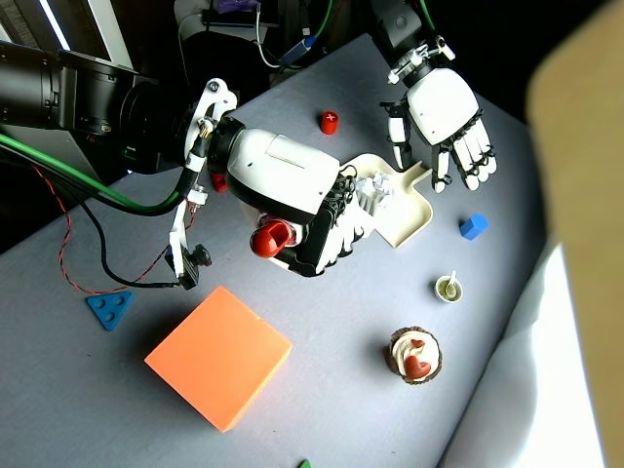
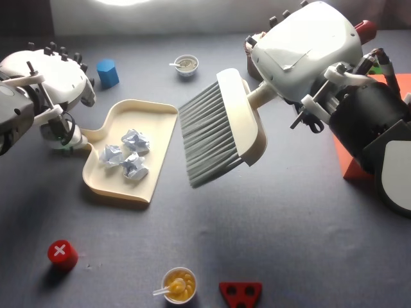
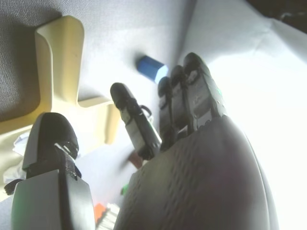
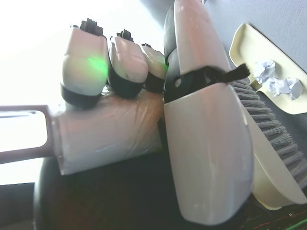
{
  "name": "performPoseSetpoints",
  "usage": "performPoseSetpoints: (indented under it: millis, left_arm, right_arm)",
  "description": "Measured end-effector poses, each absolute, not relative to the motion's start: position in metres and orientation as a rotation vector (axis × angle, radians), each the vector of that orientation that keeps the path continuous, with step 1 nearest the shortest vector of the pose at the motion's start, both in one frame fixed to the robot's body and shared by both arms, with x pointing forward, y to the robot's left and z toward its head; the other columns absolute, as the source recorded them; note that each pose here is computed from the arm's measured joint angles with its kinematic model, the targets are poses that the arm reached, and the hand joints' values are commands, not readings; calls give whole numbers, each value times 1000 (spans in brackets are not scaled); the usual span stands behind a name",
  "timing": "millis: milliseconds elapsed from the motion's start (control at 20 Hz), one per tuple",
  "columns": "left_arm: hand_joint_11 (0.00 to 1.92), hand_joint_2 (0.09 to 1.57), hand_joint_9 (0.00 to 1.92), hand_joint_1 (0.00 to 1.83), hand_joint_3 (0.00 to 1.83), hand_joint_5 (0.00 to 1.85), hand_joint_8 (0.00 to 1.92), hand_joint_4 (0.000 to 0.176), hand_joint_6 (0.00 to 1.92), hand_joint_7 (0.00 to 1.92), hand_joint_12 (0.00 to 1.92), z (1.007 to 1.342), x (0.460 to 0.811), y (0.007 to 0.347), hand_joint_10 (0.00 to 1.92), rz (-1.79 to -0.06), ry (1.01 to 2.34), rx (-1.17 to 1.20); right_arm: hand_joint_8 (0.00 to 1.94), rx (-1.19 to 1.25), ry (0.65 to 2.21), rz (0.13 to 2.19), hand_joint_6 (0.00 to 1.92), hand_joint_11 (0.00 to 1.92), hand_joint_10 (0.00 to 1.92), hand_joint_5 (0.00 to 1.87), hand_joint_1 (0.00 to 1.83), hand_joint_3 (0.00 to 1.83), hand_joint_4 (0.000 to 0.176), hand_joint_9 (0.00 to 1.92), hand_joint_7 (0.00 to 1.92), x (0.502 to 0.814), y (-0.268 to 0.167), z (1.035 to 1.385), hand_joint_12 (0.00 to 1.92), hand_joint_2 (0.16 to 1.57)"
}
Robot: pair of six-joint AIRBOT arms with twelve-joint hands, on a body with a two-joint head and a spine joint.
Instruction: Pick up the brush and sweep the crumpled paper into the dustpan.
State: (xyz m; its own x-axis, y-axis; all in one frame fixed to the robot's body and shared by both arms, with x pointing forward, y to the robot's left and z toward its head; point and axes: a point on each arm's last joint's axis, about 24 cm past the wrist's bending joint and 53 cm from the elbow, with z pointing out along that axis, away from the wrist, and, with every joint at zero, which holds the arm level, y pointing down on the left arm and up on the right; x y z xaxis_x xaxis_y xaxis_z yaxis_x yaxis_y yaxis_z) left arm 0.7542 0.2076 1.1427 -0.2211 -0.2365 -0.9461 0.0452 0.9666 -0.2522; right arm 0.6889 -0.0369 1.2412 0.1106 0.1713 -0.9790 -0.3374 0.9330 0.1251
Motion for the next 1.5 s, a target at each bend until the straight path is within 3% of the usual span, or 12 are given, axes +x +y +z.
performPoseSetpoints:
  millis: [50, 100, 300, 350, 500, 650, 700, 750, 800, 850, 1050, 1500]
  left_arm:
    - [127, 1078, 173, 900, 0, 626, 1, 46, 0, 215, 6, 1143, 754, 208, 1, -261, 1777, -143]
    - [129, 1073, 164, 917, 0, 643, 0, 43, 6, 196, 7, 1143, 754, 208, 0, -261, 1777, -142]
    - [129, 1072, 173, 939, 0, 660, 3, 43, 7, 209, 8, 1143, 754, 207, 5, -261, 1777, -143]
    - [134, 1073, 179, 939, 0, 663, 5, 45, 7, 213, 10, 1143, 754, 207, 7, -261, 1777, -142]
    - [123, 1088, 165, 894, 5, 671, 1, 68, 7, 207, 5, 1143, 754, 207, 1, -261, 1776, -144]
    - [110, 1092, 161, 876, 5, 682, 3, 83, 9, 214, 0, 1143, 753, 206, 0, -263, 1776, -149]
    - [96, 1088, 149, 863, 3, 710, 3, 105, 18, 214, 0, 1143, 752, 205, 0, -264, 1774, -149]
    - [96, 1088, 149, 863, 3, 710, 3, 105, 18, 214, 0, 1143, 752, 205, 0, -264, 1774, -150]
    - [107, 1081, 162, 880, 0, 716, 1, 110, 15, 206, 6, 1143, 752, 204, 6, -266, 1775, -150]
    - [105, 1075, 165, 895, 0, 723, 1, 103, 13, 208, 5, 1143, 752, 204, 5, -267, 1775, -162]
    - [111, 1072, 174, 895, 0, 718, 6, 109, 3, 225, 10, 1144, 750, 199, 7, -277, 1774, -156]
    - [109, 1076, 182, 862, 1, 707, 3, 136, 0, 232, 8, 1146, 752, 203, 3, -266, 1763, -173]
  right_arm:
    - [1941, -145, 1415, 378, 1921, 1486, 1921, 867, 1380, 0, 0, 1367, 1169, 689, -36, 1240, 1921, 1187]
    - [1941, -154, 1423, 387, 1654, 1403, 1921, 823, 1253, 0, 0, 1279, 1118, 688, -34, 1239, 1921, 1145]
    - [1941, -168, 1465, 497, 1912, 1074, 1921, 746, 937, 0, 9, 919, 844, 687, -26, 1242, 1921, 1024]
    - [1941, -195, 1458, 501, 1919, 952, 1921, 728, 875, 0, 74, 815, 775, 686, -23, 1244, 1921, 1001]
    - [1941, -239, 1501, 573, 1814, 527, 1921, 431, 670, 0, 2, 490, 445, 681, -14, 1238, 1921, 968]
    - [1907, -307, 1589, 731, 1639, 433, 1921, 440, 616, 0, 0, 422, 387, 667, 1, 1231, 1921, 966]
    - [1427, -346, 1617, 766, 1165, 297, 1534, 421, 563, 0, 0, 346, 363, 662, 3, 1225, 1662, 948]
    - [1427, -369, 1650, 794, 1165, 297, 1534, 421, 563, 0, 0, 346, 363, 657, 2, 1219, 1662, 948]
    - [199, -387, 1687, 816, 148, 341, 303, 535, 442, 0, 0, 622, 630, 653, 0, 1212, 915, 850]
    - [11, -396, 1735, 833, 9, 420, 26, 533, 399, 1, 0, 659, 647, 650, -4, 1203, 655, 825]
    - [0, -392, 1763, 819, 0, 465, 0, 374, 323, 0, 0, 519, 476, 652, -16, 1199, 153, 817]
    - [0, -374, 1886, 836, 0, 467, 0, 341, 293, 1, 0, 494, 432, 656, -40, 1188, 47, 801]
